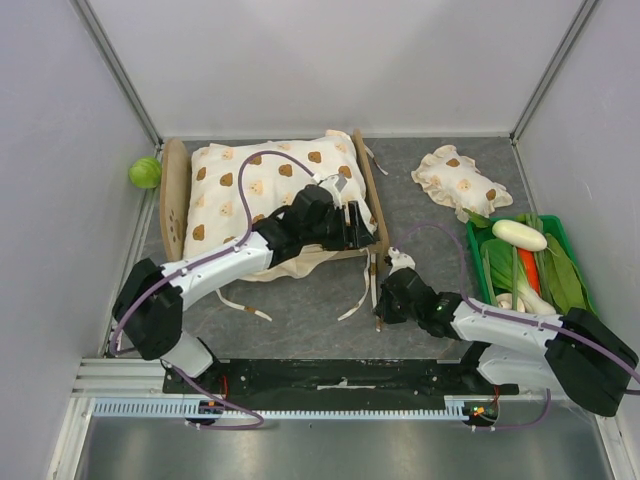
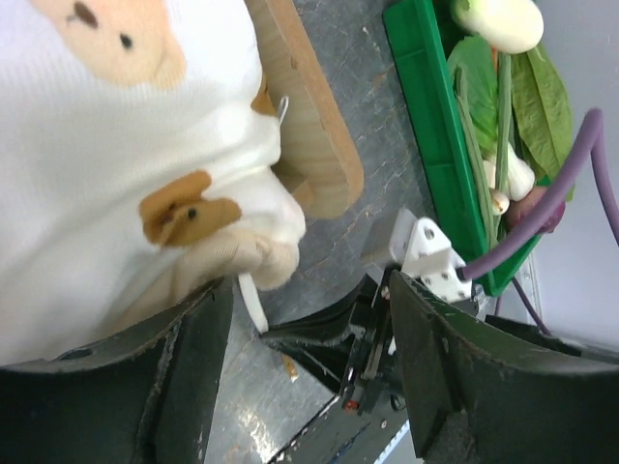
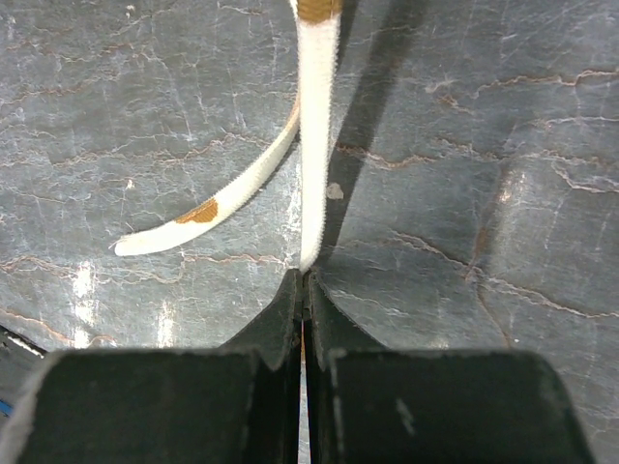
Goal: Set up the pet bed
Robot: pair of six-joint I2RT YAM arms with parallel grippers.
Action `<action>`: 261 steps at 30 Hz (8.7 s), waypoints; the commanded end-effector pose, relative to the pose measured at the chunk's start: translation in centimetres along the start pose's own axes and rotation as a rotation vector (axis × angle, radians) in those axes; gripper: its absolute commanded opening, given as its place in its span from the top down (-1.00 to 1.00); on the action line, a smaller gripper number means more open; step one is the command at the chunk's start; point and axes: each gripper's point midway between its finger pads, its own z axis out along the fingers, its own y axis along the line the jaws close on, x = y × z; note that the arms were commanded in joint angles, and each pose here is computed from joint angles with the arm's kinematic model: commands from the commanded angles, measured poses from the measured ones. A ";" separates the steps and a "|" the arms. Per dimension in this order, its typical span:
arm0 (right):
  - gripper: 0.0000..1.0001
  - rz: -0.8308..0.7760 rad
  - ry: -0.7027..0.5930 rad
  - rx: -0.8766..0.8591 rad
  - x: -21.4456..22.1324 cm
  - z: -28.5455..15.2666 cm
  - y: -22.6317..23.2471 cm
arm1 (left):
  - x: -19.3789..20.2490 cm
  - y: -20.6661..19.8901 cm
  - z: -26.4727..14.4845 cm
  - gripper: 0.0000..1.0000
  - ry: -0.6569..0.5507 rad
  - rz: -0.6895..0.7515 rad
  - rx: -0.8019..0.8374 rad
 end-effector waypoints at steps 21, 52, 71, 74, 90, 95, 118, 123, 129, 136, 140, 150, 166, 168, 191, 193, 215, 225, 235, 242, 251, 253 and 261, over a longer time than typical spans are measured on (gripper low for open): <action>1.00 0.170 -0.169 -0.117 -2.6 -3.5 1.4 | 12.1 2.7 -5.7 -0.26 0.008 0.079 -0.126; 1.00 0.149 -0.131 -0.024 -0.2 -2.5 -1.4 | 17.2 4.7 2.1 0.96 0.159 0.234 -0.257; 1.00 0.181 -0.200 -0.184 -0.7 -3.4 0.5 | 7.6 -5.3 1.4 0.96 -0.043 0.153 -0.148; 1.00 0.185 -0.228 -0.201 -1.0 -3.9 0.5 | 7.7 -4.1 3.1 0.96 -0.034 0.134 -0.213; 1.00 0.182 -0.264 -0.180 -1.5 -4.3 -0.1 | 6.5 -4.5 1.8 -0.44 -0.033 0.108 -0.150; 1.00 0.155 -0.254 -0.242 -1.7 -4.5 1.2 | 5.1 -2.3 -1.1 -0.43 -0.150 0.085 -0.205; 1.00 0.067 -0.219 -0.405 -2.7 -5.5 5.4 | 3.8 1.0 3.8 0.00 -0.170 0.043 -0.266; 1.00 0.065 -0.219 -0.402 -2.7 -5.4 5.4 | 3.9 1.3 4.4 0.17 -0.176 0.014 -0.254; 1.00 0.068 -0.231 -0.398 -3.1 -5.6 5.4 | 4.6 2.1 4.4 0.41 -0.155 0.005 -0.276; 1.00 0.071 -0.251 -0.396 -3.8 -5.8 5.6 | 5.8 2.9 4.5 0.17 -0.139 -0.038 -0.279; 1.00 0.071 -0.254 -0.398 -3.9 -5.9 5.7 | 6.0 2.8 5.2 0.15 -0.157 -0.074 -0.267; 1.00 0.066 -0.246 -0.386 -3.5 -5.7 5.3 | 5.2 3.2 5.2 0.46 -0.248 -0.142 -0.248; 1.00 0.064 -0.245 -0.312 -3.9 -4.9 4.5 | 4.5 2.0 2.1 0.67 -0.228 -0.075 -0.230; 1.00 0.061 -0.241 -0.308 -3.8 -4.8 4.4 | 4.3 1.9 1.9 0.67 -0.233 -0.073 -0.228; 1.00 0.163 -0.385 -0.186 -10.4 -5.2 2.4 | 6.3 1.1 -1.2 0.96 -0.016 0.199 -0.215; 1.00 0.183 -0.406 -0.190 -11.6 -5.2 2.1 | 6.5 0.9 -1.2 0.96 0.003 0.221 -0.201; 1.00 -0.188 -0.183 -0.028 -10.8 -4.6 0.0 | 3.0 -1.6 -3.6 0.96 -0.055 0.224 -0.152; 1.00 -0.180 -0.332 -0.041 -15.2 -6.1 1.6 | 4.6 -1.8 -3.2 0.96 0.016 0.226 -0.107; 1.00 0.198 -0.302 -0.156 -14.2 -3.5 3.6 | 6.5 -0.9 -2.8 0.96 0.068 0.227 -0.087; 1.00 0.356 -0.261 -0.203 -14.2 -3.6 4.3 | 7.6 0.6 -2.9 0.96 0.089 0.234 -0.116; 1.00 0.540 -0.252 -0.185 -14.1 -3.2 3.1 | 8.4 1.3 -3.0 0.96 0.108 0.256 -0.114; 1.00 0.573 -0.270 -0.201 -14.6 -3.1 3.3 | 8.4 1.0 -2.9 0.96 0.107 0.258 -0.099; 1.00 0.697 -0.339 -0.193 -16.0 -2.4 3.1 | 8.6 -0.3 -2.3 0.96 0.126 0.255 -0.041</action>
